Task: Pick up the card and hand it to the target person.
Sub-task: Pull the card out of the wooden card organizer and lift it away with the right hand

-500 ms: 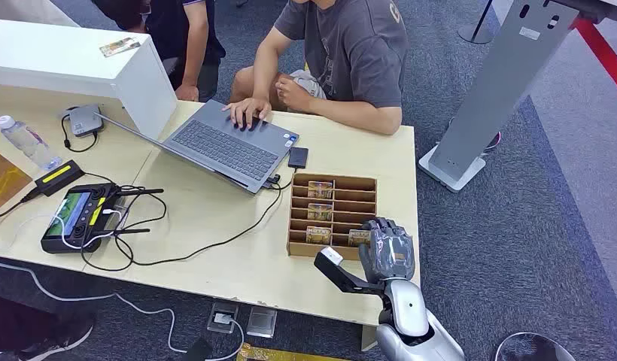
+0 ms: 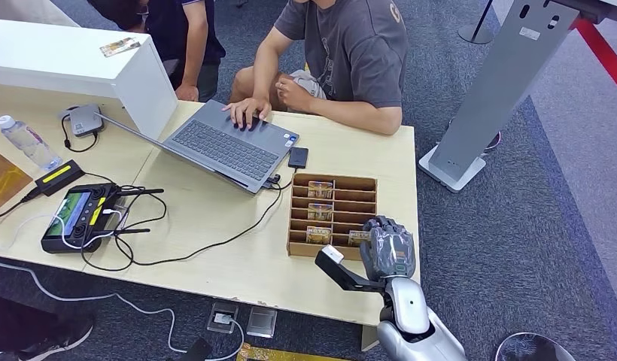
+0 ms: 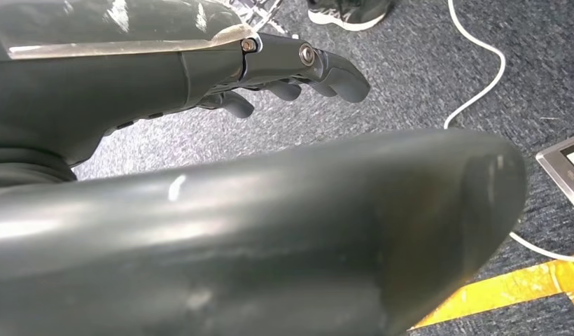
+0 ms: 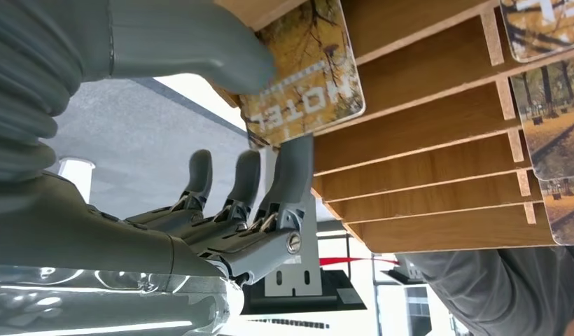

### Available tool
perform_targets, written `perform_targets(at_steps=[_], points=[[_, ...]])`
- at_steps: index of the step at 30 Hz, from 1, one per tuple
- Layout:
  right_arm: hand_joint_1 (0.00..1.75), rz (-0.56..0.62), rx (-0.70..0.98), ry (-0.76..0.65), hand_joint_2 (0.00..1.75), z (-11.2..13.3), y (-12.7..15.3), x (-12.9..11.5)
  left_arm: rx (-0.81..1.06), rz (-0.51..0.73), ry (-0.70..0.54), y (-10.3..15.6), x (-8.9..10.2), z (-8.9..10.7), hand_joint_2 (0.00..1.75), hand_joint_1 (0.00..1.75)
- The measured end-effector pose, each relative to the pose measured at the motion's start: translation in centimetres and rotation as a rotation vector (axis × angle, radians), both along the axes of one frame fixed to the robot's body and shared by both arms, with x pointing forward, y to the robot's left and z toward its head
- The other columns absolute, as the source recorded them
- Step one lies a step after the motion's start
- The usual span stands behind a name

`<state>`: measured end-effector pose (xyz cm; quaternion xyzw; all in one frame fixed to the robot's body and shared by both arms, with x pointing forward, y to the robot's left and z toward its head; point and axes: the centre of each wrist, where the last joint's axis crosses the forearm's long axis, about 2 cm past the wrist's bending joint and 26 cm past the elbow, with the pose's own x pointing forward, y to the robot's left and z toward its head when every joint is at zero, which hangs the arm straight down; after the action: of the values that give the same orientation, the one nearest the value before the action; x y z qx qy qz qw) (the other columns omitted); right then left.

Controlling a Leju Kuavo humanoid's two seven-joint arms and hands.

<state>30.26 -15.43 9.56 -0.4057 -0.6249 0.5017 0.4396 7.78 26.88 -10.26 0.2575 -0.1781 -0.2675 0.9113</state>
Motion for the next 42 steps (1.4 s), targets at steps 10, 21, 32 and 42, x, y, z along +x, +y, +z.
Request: perform_targets(at_steps=[10, 21, 32, 42], points=[[1.45, 0.023, 0.007, -0.001, 1.75, 0.2, 0.8, -0.2, 0.006, 0.004, -0.003, 0.0, 0.0, 0.0, 0.00, 0.00], [1.53, 0.035, 0.074, 0.030, 1.75, -0.1, 1.3, -0.6, 0.003, 0.003, -0.003, 0.0, 0.0, 0.0, 0.00, 0.00], [1.51, 0.019, 0.150, 0.032, 1.75, 0.3, 1.2, -0.6, 0.005, 0.005, -0.003, 0.0, 0.0, 0.0, 0.00, 0.00], [1.43, -0.033, 0.147, -0.133, 1.75, 3.6, -0.5, 0.1, 0.005, 0.004, -0.003, 0.1, 0.0, 0.0, 0.00, 0.00]])
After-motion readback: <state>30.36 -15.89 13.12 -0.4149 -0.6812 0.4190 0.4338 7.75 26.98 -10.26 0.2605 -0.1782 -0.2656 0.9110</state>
